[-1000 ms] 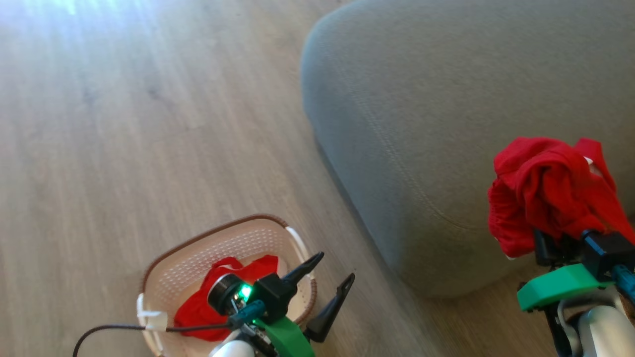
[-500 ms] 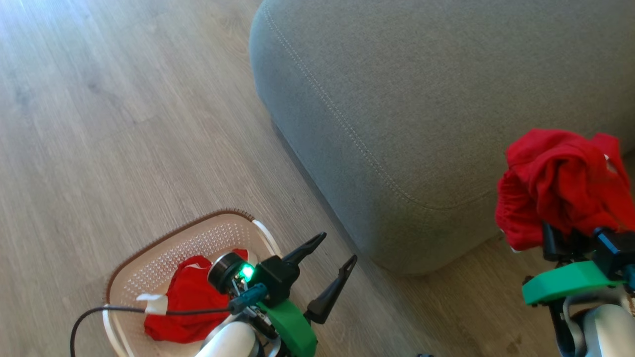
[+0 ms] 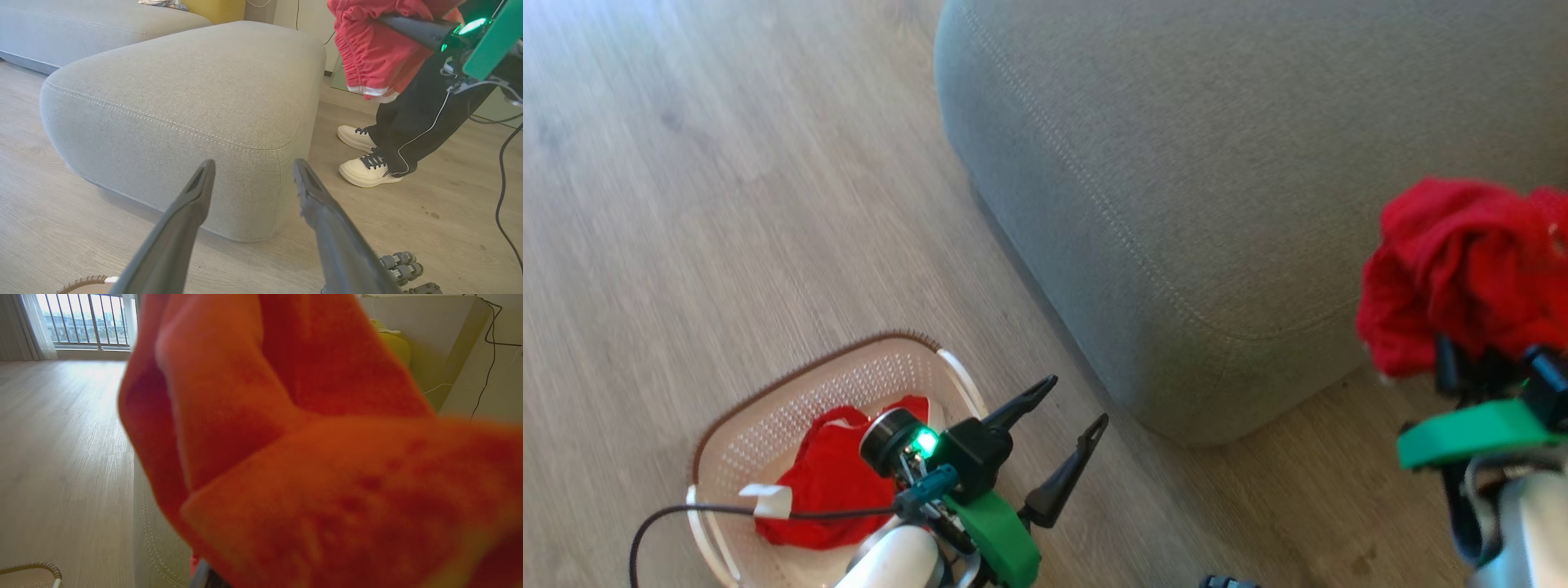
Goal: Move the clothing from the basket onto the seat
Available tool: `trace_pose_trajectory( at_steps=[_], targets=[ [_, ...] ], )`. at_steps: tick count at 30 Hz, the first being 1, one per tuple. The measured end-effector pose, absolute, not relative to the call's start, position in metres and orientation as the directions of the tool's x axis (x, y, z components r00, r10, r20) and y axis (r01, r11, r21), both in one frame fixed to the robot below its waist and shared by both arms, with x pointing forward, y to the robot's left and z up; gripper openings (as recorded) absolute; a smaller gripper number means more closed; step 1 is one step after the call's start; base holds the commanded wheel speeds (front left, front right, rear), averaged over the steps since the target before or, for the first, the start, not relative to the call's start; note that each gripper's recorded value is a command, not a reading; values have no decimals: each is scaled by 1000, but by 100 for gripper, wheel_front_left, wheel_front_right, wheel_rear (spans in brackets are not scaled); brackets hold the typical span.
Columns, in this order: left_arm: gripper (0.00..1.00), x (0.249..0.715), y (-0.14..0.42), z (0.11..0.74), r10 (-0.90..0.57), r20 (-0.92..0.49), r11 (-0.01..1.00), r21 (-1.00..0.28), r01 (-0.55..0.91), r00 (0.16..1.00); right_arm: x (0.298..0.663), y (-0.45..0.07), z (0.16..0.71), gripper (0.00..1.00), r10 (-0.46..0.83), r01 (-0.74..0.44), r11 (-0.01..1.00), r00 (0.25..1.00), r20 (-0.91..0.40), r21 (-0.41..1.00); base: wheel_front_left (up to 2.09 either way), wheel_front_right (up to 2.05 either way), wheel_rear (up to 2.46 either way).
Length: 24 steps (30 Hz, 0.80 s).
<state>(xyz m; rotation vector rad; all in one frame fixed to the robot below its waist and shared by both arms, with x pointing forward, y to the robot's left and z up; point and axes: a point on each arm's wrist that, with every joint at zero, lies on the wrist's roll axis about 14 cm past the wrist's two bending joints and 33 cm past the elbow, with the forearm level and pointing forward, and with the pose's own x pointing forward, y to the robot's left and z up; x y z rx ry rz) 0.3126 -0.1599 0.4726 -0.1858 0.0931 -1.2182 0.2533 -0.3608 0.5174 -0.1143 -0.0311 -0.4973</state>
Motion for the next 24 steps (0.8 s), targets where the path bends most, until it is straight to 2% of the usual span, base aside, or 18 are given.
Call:
trace_pose_trajectory(
  at_steps=[5,14,19,24],
  targets=[
    [100,323,-152,460,-936,11,343,-195,919,352,284,-373,544,0,-459,474,870,879,131,-133,0,0,0],
    [100,361,-146,443,-934,19,348,-179,920,357,370,-398,621,0,-385,461,867,861,332,-189,0,0,0],
    [100,380,-134,425,-925,0,373,-192,908,381,418,-416,629,0,-364,451,863,867,340,-227,0,0,0],
    [100,397,-121,409,-910,-19,409,-203,889,415,462,-439,612,0,-405,465,866,867,290,-182,0,0,0]
  ],
)
